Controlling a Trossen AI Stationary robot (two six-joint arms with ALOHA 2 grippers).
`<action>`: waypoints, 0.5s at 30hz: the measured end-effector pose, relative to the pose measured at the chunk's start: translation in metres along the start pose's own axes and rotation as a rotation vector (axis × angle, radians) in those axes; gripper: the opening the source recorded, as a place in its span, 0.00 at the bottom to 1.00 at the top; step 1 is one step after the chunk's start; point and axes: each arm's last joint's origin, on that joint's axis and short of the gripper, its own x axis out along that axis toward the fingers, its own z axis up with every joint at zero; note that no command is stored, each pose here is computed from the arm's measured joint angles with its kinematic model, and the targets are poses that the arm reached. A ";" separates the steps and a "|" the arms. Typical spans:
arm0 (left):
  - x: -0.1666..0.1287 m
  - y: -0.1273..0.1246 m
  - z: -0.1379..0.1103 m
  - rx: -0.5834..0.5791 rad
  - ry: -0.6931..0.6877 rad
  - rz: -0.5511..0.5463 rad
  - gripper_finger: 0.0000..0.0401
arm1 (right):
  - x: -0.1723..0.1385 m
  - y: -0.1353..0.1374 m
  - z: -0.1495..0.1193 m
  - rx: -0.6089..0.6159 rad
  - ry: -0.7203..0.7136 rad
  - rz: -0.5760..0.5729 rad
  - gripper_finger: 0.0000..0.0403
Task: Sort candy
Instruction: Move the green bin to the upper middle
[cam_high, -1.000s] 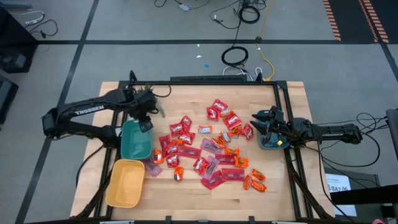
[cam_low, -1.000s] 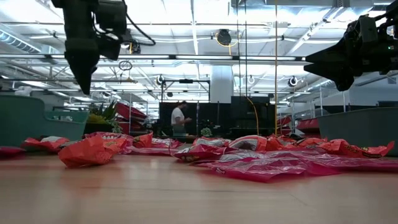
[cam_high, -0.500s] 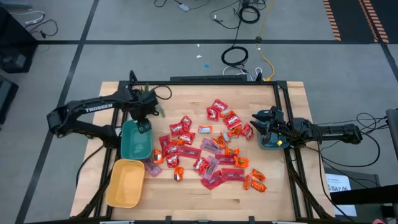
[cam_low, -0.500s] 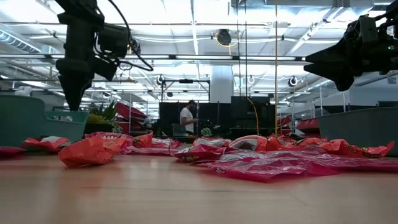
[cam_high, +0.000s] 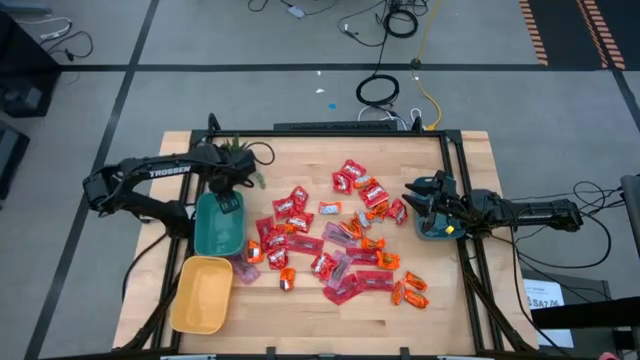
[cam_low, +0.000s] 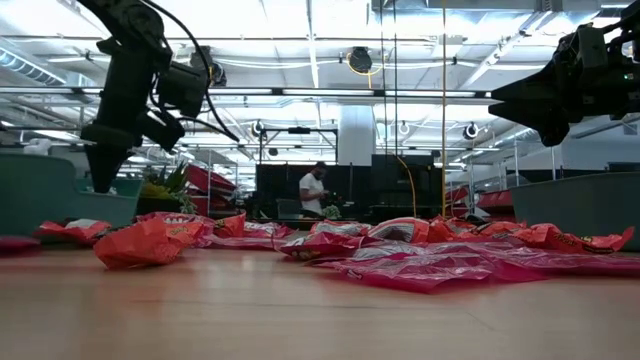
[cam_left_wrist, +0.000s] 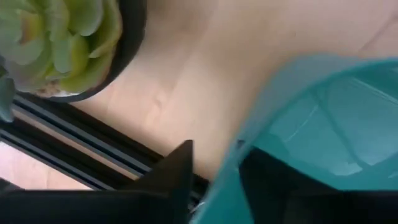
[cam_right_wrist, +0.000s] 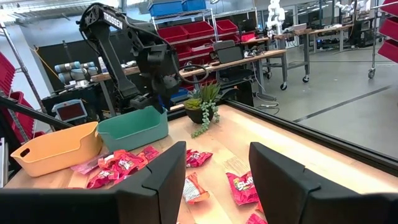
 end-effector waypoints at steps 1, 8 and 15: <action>0.000 0.000 0.000 0.001 0.000 0.001 0.18 | 0.000 0.000 0.000 0.000 -0.001 0.000 0.42; -0.009 0.001 -0.001 -0.035 0.026 -0.015 0.02 | 0.000 0.000 0.000 0.000 0.000 0.000 0.42; -0.056 0.006 -0.008 -0.097 0.102 -0.013 0.02 | 0.000 0.000 0.000 0.000 0.000 0.000 0.42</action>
